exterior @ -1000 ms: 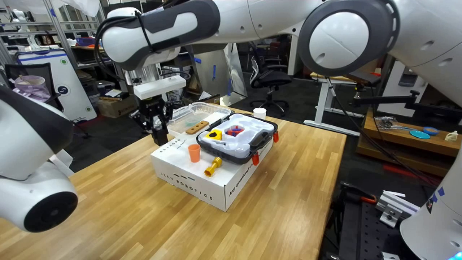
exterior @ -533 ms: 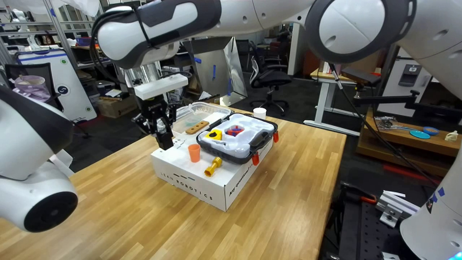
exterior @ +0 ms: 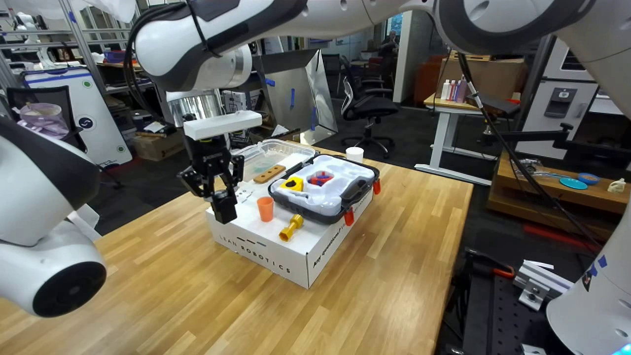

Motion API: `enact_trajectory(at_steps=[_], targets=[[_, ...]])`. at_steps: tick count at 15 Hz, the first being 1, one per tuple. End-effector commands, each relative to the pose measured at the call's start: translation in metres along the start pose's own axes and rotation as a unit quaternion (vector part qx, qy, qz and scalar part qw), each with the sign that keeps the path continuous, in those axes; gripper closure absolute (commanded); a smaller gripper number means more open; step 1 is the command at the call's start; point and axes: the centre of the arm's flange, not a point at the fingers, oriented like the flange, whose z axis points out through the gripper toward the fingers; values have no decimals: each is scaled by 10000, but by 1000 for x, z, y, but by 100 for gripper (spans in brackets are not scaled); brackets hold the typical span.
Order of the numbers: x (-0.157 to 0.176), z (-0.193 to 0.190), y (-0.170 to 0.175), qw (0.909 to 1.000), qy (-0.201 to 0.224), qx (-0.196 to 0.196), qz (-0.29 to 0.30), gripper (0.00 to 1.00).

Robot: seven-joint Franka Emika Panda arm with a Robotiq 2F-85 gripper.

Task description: Pick up the black salt cellar from the box and put it on the table.

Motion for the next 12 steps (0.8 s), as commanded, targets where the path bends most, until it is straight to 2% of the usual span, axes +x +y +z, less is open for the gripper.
enact_trajectory(at_steps=[1,10,11,12], targets=[[-39,6,6,9998,34,174,-66,86],[-50,22,2,9996,-244,-33,-98,86],[-37,23,-3,9995,-308,-69,-33,61],[-38,24,-3,9995,-316,-72,-32,61]])
